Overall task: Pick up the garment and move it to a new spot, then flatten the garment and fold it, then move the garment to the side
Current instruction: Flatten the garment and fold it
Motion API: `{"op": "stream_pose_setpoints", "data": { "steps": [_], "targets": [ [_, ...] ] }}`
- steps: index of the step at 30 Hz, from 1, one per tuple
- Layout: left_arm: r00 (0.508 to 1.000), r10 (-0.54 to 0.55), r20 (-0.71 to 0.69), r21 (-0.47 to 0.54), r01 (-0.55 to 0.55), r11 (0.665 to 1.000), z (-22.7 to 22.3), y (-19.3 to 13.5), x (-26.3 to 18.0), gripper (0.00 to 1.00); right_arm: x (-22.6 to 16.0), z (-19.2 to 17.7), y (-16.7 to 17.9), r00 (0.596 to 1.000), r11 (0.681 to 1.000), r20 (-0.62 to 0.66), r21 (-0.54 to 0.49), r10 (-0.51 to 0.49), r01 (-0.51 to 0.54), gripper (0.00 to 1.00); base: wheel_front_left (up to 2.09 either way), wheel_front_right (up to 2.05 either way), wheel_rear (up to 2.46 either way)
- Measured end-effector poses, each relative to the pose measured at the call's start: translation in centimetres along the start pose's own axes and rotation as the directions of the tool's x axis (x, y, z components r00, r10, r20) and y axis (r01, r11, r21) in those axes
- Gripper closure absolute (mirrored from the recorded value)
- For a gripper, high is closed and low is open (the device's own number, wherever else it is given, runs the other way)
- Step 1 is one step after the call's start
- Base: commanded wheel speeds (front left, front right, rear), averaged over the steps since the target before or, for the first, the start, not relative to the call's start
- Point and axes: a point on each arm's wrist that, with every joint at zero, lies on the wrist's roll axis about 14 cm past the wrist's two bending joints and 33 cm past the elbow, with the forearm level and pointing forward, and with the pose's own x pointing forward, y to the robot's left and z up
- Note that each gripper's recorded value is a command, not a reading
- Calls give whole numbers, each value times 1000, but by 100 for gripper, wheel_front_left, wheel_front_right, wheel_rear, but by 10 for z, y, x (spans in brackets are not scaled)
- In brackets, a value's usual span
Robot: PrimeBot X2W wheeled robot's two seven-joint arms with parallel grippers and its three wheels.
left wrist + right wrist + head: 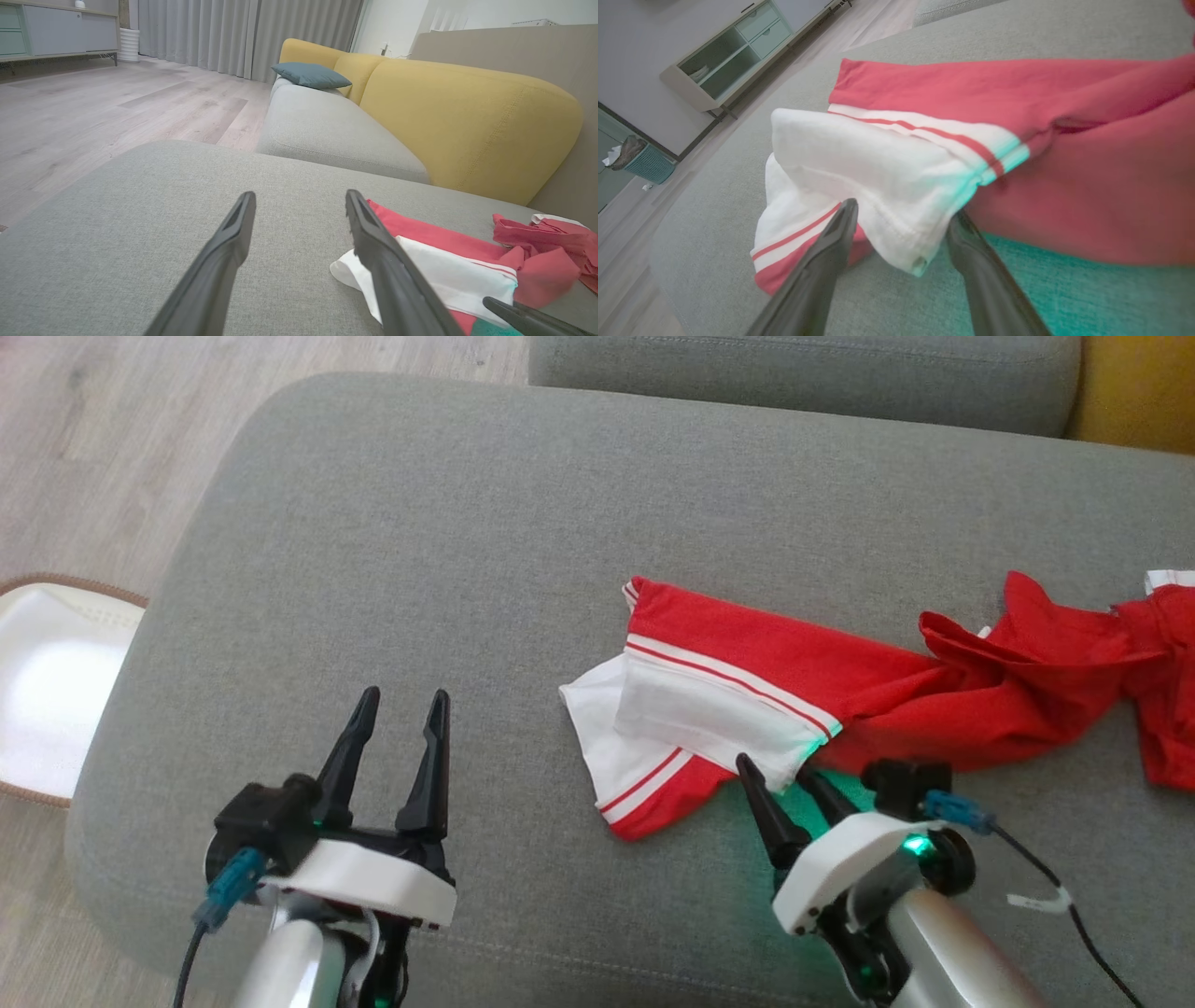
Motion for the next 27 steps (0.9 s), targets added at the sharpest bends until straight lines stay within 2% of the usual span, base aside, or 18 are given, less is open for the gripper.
{"op": "stream_pose_setpoints", "data": {
  "steps": [1,12,19,27],
  "targets": [
    [1000,-1,0,0,1,1000,0,0,0,0,1,0,3,1000,1000,-1,-2,10,-10,100,0,0,0],
    [999,-38,34,-4,38,999,10,-12,-1,0,-12,37,24,990,998,126,-14,56,-54,100,0,0,0],
    [998,-55,37,-6,55,998,11,-18,1,0,-5,108,30,965,995,248,-65,87,-74,100,0,0,0],
    [999,-29,17,-15,29,999,5,-11,0,0,20,187,9,954,990,293,-139,63,-22,100,0,0,0]
  ]
}}
